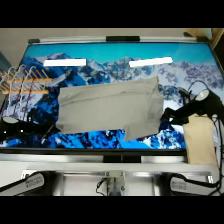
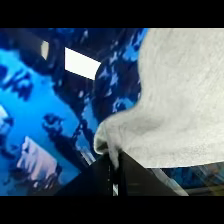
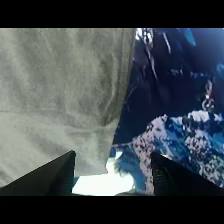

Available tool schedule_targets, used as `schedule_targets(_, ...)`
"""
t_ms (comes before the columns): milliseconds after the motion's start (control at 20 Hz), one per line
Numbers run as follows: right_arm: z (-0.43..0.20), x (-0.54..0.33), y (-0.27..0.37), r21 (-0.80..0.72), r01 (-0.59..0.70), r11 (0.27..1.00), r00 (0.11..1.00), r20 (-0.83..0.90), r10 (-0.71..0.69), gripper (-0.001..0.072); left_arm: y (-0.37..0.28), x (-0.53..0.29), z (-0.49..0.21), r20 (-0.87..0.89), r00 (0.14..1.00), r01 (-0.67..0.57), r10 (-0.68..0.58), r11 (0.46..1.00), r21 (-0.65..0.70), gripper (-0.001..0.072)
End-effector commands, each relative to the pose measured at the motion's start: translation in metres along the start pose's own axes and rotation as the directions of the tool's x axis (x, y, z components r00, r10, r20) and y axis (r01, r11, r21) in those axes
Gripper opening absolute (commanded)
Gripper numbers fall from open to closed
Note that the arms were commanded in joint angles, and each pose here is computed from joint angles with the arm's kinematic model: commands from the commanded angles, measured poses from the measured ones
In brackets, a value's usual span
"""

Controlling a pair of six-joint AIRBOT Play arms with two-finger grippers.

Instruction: Fold the shirts.

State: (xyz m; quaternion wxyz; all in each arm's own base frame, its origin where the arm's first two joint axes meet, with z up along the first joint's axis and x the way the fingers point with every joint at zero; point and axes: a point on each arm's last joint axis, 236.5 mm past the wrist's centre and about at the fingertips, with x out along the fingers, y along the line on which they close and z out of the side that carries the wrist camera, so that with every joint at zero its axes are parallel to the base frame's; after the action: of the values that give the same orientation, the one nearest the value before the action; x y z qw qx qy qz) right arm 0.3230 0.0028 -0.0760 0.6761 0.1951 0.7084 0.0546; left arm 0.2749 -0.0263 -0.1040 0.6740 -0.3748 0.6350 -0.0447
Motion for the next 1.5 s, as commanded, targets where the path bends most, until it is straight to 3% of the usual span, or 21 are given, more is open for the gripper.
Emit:
schedule_targets(0, 0.013, 0.033, 0.008, 0.019, -0.014, 1.0, 0.998, 0.056, 0.013, 0.0551, -0.011, -0.007, -0.002, 0.002, 1.0, 0.027, -0.027, 0.999, 0.019, 0.0042)
schedule_targets(100, 0.008, 0.05, 0.016, -0.006, -0.022, 1.0, 1.0, 0.012, 0.022, 0.0549, -0.011, -0.007, -0.002, 0.003, 1.0, 0.027, -0.027, 0.999, 0.019, 0.0042)
schedule_targets(150, 0.01, 0.055, 0.018, -0.02, -0.015, 1.0, 1.0, 0.018, 0.015, 0.0474, -0.011, -0.007, -0.001, 0.004, 1.0, 0.027, -0.028, 0.999, 0.02, 0.0042)
schedule_targets(250, 0.022, 0.056, 0.026, -0.037, -0.007, 0.999, 0.998, 0.066, 0.009, 0.0183, -0.014, -0.01, 0.002, 0.011, 0.999, 0.03, -0.03, 0.999, 0.026, 0.0042)
schedule_targets(300, 0.026, 0.048, 0.032, -0.064, -0.003, 0.998, 0.996, 0.086, 0.009, 0.0086, -0.017, -0.013, 0.006, 0.016, 0.999, 0.033, -0.033, 0.999, 0.038, 0.004)
schedule_targets(450, 0.063, -0.05, 0.077, -0.265, 0.026, 0.964, 0.949, 0.31, 0.06, 0.0083, -0.075, -0.082, 0.047, 0.154, 0.985, 0.041, -0.084, 0.965, 0.26, 0.0036)
schedule_targets(550, 0.075, -0.188, 0.128, -0.421, 0.158, 0.893, 0.798, 0.587, 0.135, 0.0083, -0.161, -0.202, 0.068, 0.419, 0.89, -0.048, -0.178, 0.879, 0.475, 0.0038)
schedule_targets(600, 0.065, -0.276, 0.149, -0.435, 0.288, 0.853, 0.649, 0.744, 0.161, 0.0083, -0.211, -0.277, 0.059, 0.571, 0.78, -0.146, -0.255, 0.814, 0.563, 0.0038)
schedule_targets(650, 0.043, -0.359, 0.167, -0.395, 0.396, 0.829, 0.462, 0.866, 0.192, 0.0083, -0.26, -0.367, 0.033, 0.723, 0.596, -0.293, -0.35, 0.743, 0.602, 0.0038)
schedule_targets(700, 0.004, -0.439, 0.183, -0.333, 0.476, 0.814, 0.253, 0.938, 0.236, 0.0083, -0.295, -0.447, -0.006, 0.817, 0.382, -0.417, -0.431, 0.709, 0.569, 0.0039)
schedule_targets(750, -0.041, -0.496, 0.195, -0.282, 0.519, 0.807, 0.09, 0.957, 0.276, 0.0083, -0.318, -0.519, -0.058, 0.858, 0.155, -0.495, -0.489, 0.714, 0.496, 0.0038)
schedule_targets(800, -0.086, -0.532, 0.203, -0.25, 0.539, 0.805, -0.022, 0.95, 0.31, 0.0083, -0.329, -0.564, -0.107, 0.855, 0.0, -0.523, -0.518, 0.729, 0.442, 0.0038)
schedule_targets(900, -0.165, -0.57, 0.209, -0.229, 0.517, 0.825, -0.172, 0.916, 0.362, 0.0083, -0.33, -0.608, -0.195, 0.827, -0.188, -0.533, -0.53, 0.762, 0.367, 0.0038)
schedule_targets(950, -0.192, -0.578, 0.21, -0.219, 0.523, 0.824, -0.214, 0.902, 0.376, 0.0083, -0.325, -0.614, -0.221, 0.825, -0.233, -0.536, -0.515, 0.776, 0.334, 0.0038)
schedule_targets(1050, -0.233, -0.585, 0.201, -0.187, 0.511, 0.839, -0.273, 0.89, 0.365, 0.0083, -0.299, -0.596, -0.239, 0.885, -0.198, -0.559, -0.421, 0.79, 0.251, 0.0038)
schedule_targets(1150, -0.242, -0.576, 0.183, -0.163, 0.453, 0.877, -0.25, 0.92, 0.301, 0.0083, -0.28, -0.567, -0.235, 0.934, -0.089, -0.558, -0.345, 0.794, 0.24, 0.0039)
schedule_targets(1450, -0.19, -0.483, 0.145, -0.181, 0.452, 0.874, 0.177, 0.978, 0.111, 0.0083, -0.242, -0.51, -0.189, 0.97, 0.16, -0.551, -0.185, 0.798, 0.243, 0.0041)
